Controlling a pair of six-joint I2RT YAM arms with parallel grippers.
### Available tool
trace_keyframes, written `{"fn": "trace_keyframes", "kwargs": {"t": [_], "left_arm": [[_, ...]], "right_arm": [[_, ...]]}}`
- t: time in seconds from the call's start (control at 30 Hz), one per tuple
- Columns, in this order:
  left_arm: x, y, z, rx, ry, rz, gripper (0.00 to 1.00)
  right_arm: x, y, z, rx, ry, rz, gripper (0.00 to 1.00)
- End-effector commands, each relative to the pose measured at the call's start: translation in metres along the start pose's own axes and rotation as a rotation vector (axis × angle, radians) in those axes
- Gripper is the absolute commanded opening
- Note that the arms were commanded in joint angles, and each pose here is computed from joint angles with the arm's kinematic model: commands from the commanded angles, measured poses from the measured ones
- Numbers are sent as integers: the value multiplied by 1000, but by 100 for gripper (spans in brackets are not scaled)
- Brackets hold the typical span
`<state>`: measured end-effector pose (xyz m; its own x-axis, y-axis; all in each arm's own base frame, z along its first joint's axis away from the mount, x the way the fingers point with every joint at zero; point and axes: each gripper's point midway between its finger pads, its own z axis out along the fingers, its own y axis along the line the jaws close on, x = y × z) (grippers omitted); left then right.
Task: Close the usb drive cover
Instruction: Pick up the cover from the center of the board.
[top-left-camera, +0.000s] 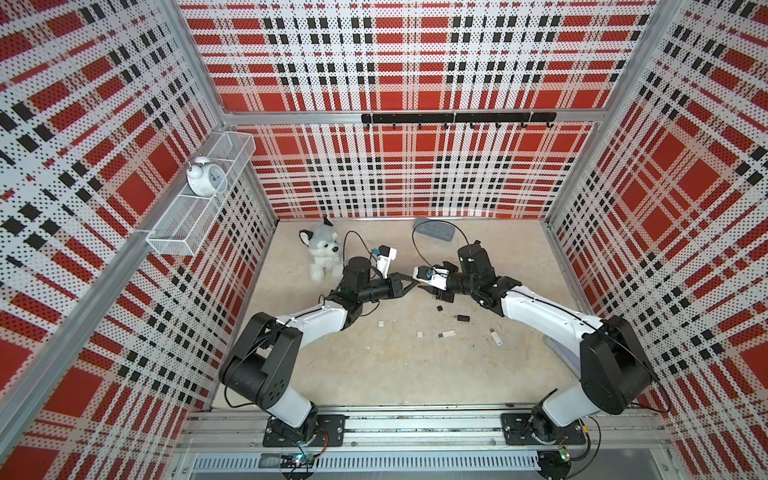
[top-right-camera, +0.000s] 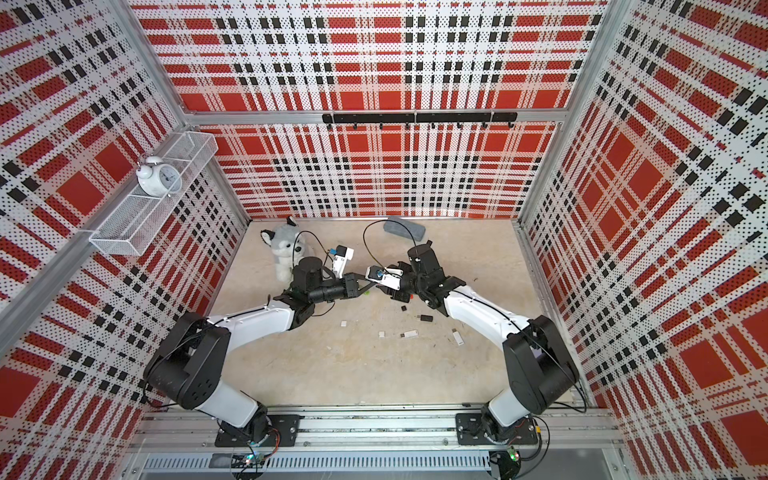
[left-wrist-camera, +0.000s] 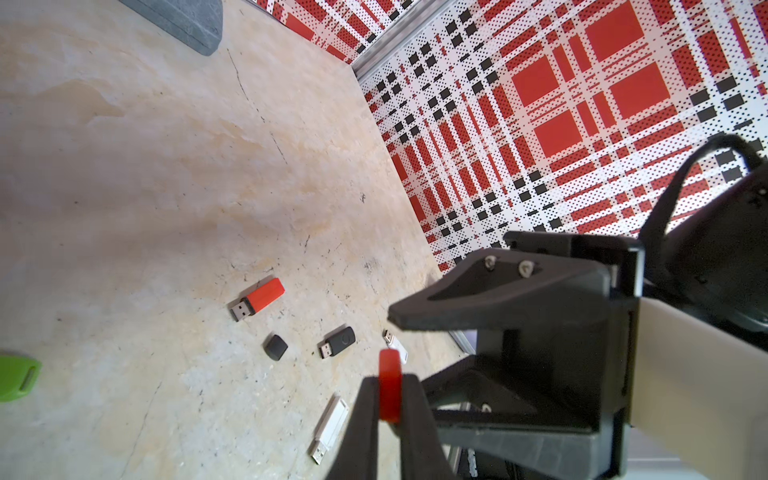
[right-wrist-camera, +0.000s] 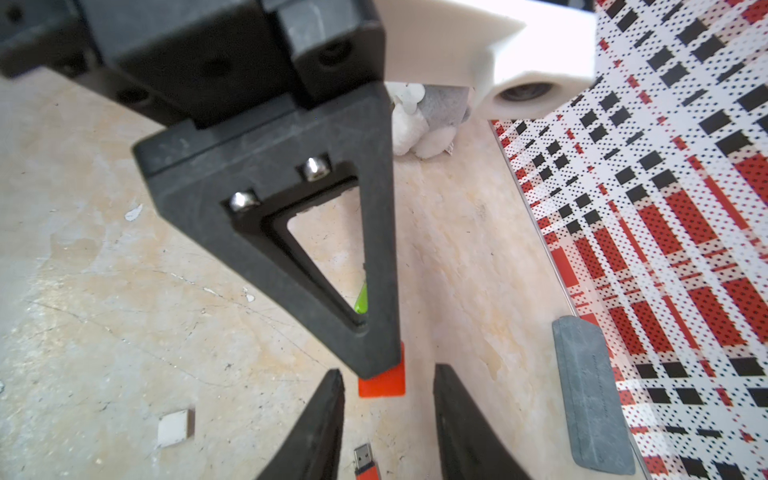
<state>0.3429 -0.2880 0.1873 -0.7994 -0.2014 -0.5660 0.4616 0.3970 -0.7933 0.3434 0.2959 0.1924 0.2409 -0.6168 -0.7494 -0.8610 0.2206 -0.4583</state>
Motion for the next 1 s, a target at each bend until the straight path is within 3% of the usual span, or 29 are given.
{"fn": "trace_keyframes", "kwargs": {"t": [0.0, 0.13, 0.23, 0.5, 0.97], "left_arm": [[-16, -14, -14, 24, -56, 72, 0], [-25, -17, -32, 17, -99, 105, 0], [-33, -20, -47, 2, -148, 132, 0], [-47, -25, -84, -29, -252, 175, 0], [-48, -24, -104, -43, -294, 181, 0]], "right_arm": [[5, -15, -20, 79, 18, 13, 42], [34, -23, -32, 103, 77, 68, 42], [68, -26, -29, 110, 210, 109, 40], [134, 1, 8, -106, 451, 236, 38], [174, 20, 42, -295, 579, 285, 40]]}}
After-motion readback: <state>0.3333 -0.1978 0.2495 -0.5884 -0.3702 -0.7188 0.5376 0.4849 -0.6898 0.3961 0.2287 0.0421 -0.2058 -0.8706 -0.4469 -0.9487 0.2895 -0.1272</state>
